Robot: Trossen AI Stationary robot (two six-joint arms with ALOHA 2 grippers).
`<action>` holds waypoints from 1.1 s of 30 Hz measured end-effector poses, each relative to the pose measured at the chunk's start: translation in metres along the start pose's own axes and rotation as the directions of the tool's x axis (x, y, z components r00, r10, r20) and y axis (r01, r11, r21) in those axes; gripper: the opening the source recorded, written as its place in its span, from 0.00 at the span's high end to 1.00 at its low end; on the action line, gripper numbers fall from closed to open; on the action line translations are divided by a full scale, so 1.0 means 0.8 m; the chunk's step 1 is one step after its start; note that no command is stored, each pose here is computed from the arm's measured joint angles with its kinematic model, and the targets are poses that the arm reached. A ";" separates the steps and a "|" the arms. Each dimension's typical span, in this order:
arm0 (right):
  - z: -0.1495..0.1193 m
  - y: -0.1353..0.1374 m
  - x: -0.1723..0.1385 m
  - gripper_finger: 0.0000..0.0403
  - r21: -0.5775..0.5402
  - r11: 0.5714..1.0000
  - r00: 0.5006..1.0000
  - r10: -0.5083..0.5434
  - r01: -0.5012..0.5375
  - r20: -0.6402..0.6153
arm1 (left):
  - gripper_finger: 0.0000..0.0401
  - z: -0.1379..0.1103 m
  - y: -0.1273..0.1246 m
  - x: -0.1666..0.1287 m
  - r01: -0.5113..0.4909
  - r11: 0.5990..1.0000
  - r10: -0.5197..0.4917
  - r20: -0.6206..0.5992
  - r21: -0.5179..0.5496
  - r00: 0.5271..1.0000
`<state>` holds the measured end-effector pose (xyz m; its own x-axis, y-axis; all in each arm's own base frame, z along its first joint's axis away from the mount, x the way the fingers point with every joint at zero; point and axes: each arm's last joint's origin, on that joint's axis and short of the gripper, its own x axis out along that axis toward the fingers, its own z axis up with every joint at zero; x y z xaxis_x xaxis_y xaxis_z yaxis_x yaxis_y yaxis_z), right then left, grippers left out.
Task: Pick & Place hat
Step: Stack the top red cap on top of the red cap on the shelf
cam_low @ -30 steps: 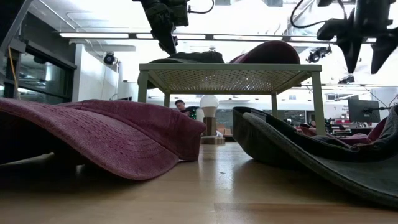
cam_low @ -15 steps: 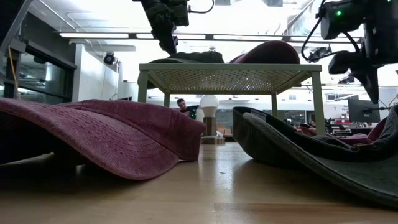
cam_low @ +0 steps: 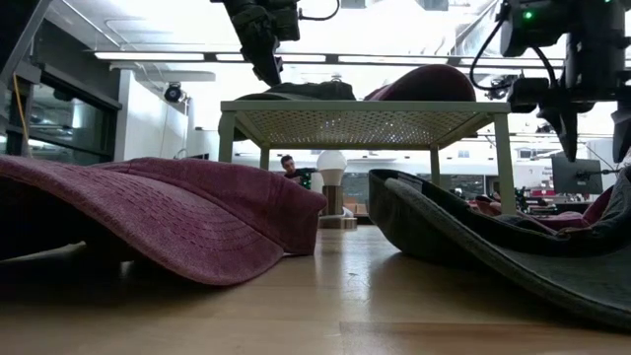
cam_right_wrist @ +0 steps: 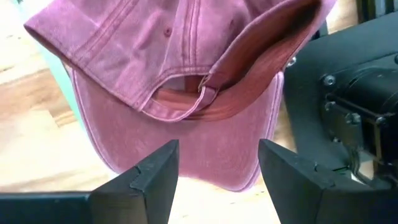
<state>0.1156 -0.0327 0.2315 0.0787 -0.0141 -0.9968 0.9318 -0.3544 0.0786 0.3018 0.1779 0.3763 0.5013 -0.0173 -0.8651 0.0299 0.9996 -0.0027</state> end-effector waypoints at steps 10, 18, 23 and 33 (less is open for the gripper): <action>-0.040 0.009 0.004 0.48 -0.016 1.000 0.990 0.023 -0.025 -0.137 | 0.68 0.000 0.000 0.000 0.000 1.000 0.000 -0.001 0.001 1.000; -0.096 0.011 0.019 0.48 -0.030 1.000 0.989 -0.006 0.002 -0.150 | 0.68 0.000 0.000 0.000 0.000 1.000 0.000 -0.002 0.009 1.000; -0.120 0.014 0.041 0.48 -0.054 0.993 0.987 -0.114 0.108 -0.111 | 0.68 0.000 0.000 0.000 0.001 1.000 -0.001 -0.001 0.008 1.000; -0.123 0.013 0.066 0.48 -0.037 0.958 0.957 -0.283 0.285 0.059 | 0.68 0.000 0.000 0.000 0.004 1.000 -0.004 0.001 0.007 1.000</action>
<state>0.1640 0.0550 0.1811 -0.2092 0.0311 -0.9774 0.9280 -0.3088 -0.2085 0.3017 0.1777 0.3762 0.5016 -0.0209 -0.8648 0.0378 0.9993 -0.0022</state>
